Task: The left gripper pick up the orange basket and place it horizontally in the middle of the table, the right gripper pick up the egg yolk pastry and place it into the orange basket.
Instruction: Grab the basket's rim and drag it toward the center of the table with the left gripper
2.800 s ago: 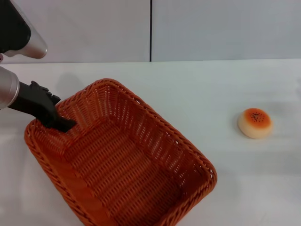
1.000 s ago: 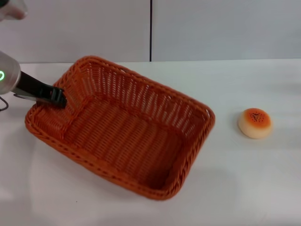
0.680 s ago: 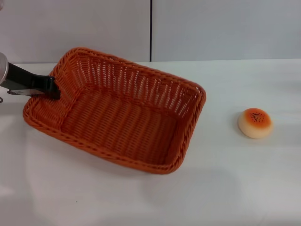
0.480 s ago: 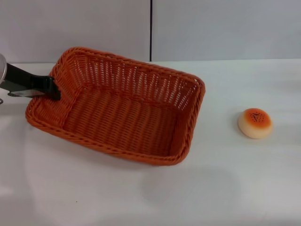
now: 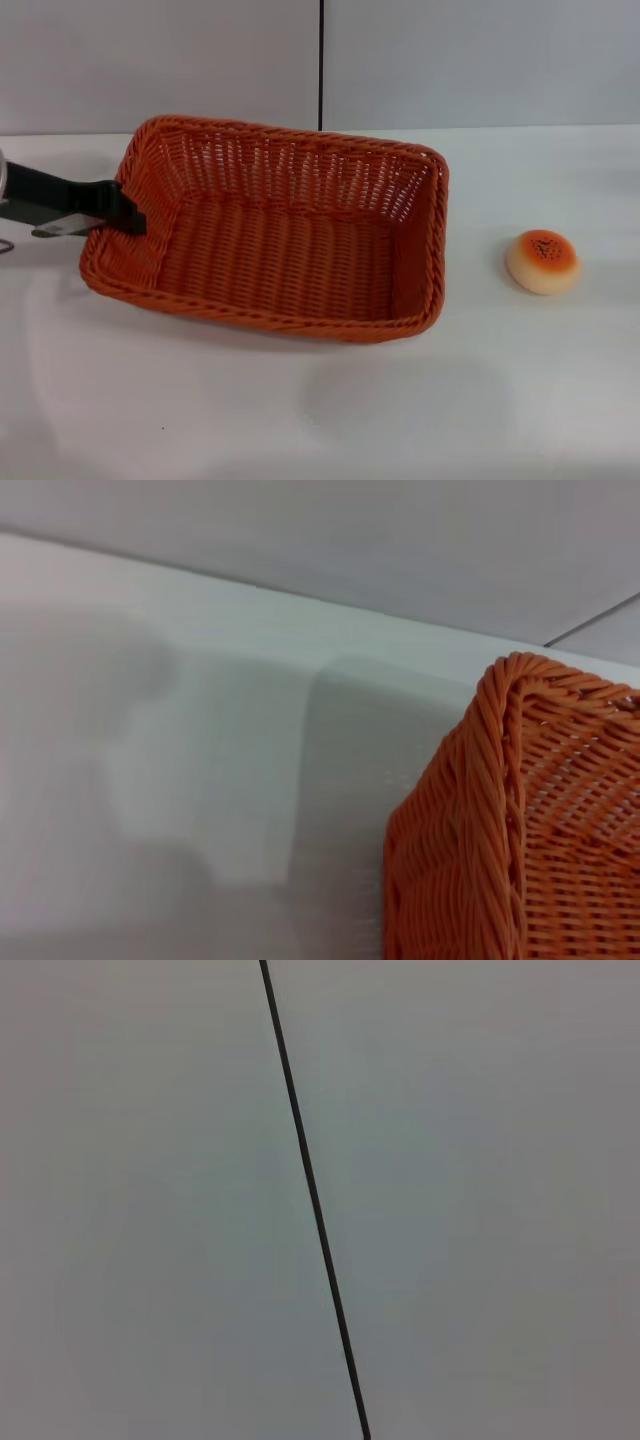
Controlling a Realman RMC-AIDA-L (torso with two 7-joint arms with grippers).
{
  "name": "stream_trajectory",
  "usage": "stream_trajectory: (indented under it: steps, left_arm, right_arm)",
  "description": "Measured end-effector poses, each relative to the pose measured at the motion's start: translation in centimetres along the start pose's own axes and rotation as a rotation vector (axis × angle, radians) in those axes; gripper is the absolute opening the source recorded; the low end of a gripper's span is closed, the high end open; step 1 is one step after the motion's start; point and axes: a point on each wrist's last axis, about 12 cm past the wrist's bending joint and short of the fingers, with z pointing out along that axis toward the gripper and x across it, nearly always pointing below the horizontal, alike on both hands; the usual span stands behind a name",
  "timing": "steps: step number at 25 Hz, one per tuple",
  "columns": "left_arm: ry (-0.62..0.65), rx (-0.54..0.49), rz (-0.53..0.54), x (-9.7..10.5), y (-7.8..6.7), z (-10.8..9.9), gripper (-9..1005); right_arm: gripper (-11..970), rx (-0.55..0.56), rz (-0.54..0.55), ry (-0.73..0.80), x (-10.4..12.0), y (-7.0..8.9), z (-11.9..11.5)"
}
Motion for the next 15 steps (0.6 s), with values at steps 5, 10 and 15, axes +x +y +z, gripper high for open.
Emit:
stream_trajectory:
  steps: [5, 10, 15]
  left_arm:
    - [-0.032, 0.057, -0.048, 0.8, 0.7, 0.1, 156]
    - [-0.077, 0.125, -0.084, 1.1, 1.0, 0.2, 172]
    - [-0.067, 0.145, -0.081, 1.5, 1.2, 0.5, 200]
  right_arm:
    - [578, -0.007, 0.000, 0.001, 0.0, 0.2, 0.2]
    - [578, -0.010, 0.002, 0.005, 0.2, 0.3, 0.1]
    - [579, -0.017, -0.002, 0.013, 0.3, 0.5, 0.0]
